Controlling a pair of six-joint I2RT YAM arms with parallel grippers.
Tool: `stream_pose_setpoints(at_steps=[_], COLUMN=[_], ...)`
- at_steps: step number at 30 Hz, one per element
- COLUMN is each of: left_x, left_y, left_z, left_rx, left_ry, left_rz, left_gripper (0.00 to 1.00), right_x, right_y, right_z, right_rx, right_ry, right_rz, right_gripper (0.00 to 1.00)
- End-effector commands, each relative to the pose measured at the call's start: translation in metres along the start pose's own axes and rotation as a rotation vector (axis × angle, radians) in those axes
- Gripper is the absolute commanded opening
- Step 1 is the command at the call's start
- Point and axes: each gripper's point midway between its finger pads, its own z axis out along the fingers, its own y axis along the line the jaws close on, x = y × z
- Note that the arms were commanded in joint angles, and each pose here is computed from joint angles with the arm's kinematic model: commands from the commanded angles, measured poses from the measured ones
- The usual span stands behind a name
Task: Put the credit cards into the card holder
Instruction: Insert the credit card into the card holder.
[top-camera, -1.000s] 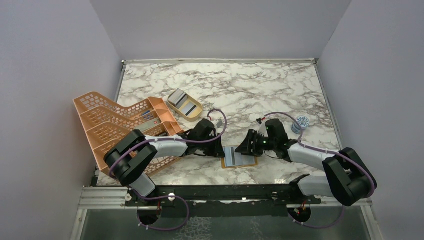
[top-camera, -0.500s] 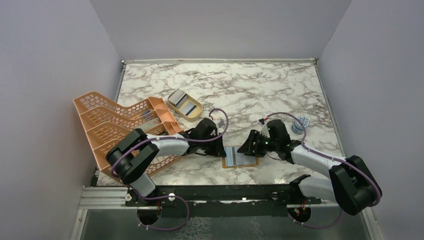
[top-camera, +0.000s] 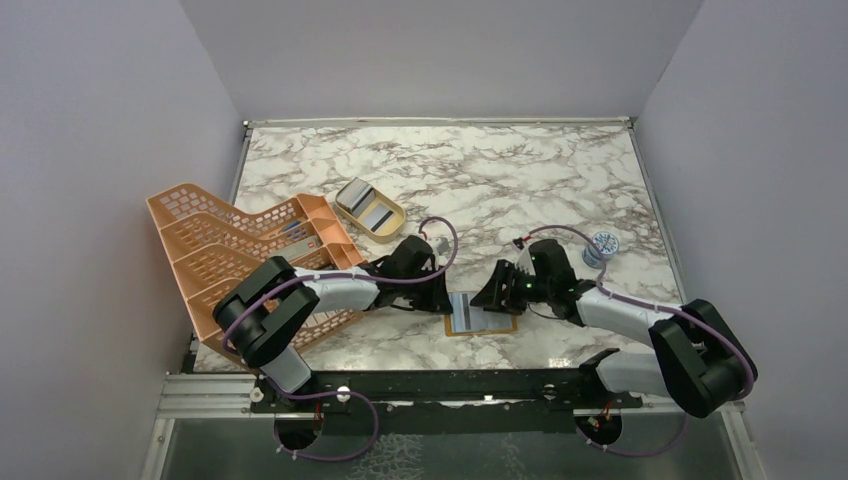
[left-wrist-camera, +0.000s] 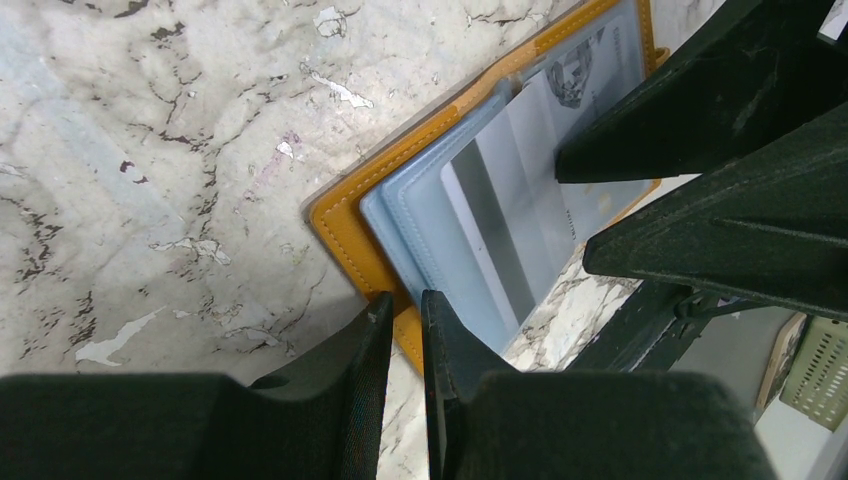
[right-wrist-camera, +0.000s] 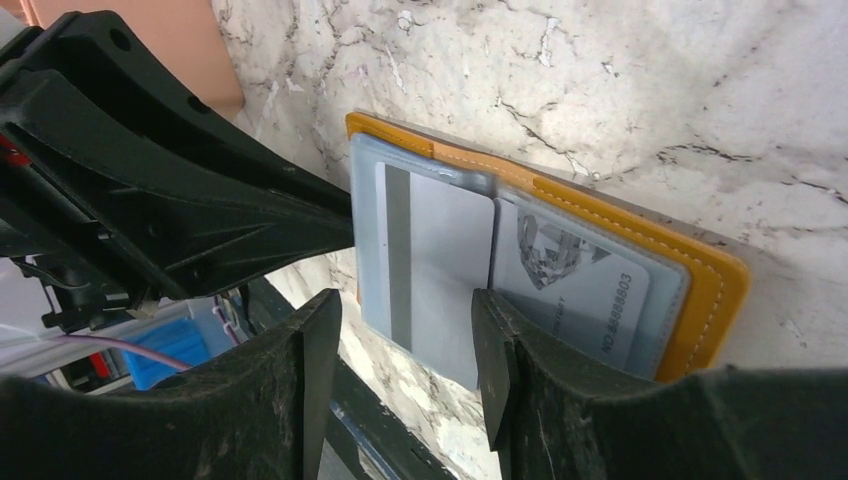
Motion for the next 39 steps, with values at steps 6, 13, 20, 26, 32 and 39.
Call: stream_pose_setpoints(at_steps=[6,13,20,26,32,39], left_x=[-0.003,-0.006,-0.012,-0.021,-0.030,-0.031], left_y=[0.008,0.008,0.009,-0.010,-0.023,-0.038], left_z=[0.008,0.007,0.002,-0.011,-0.017,-0.019], left_rx=[-0.051,-0.058,-0.085,-0.021,0.030,0.126], left_ry=[0.002,-0.001,-0.023,-0.070,-0.114,-0.121], left_rz=[0.028,0.039,0.035,-0.005,-0.040,-0.034], left_gripper=[0.20,0.20,0.23,0.40,0.44,0.43], right_x=[0.007,0.007,0.005,0.002,0.003,0.000], right_y=[0.011,0.016,0.007,0.004,0.007,0.005], right_z=[0.005,0.006,0.004,-0.006,-0.005,-0.003], right_rx=[-0.083,-0.100,-0.042,0.010,-0.003,0.014], right_ry=[0.016,0.017,0.012,-0.023,-0.014,-0.014], right_rz=[0.020,0.011,-0.022,-0.035,-0.020,-0.009], right_gripper=[0.44,0.44,0.36,0.27,0.23,0.23])
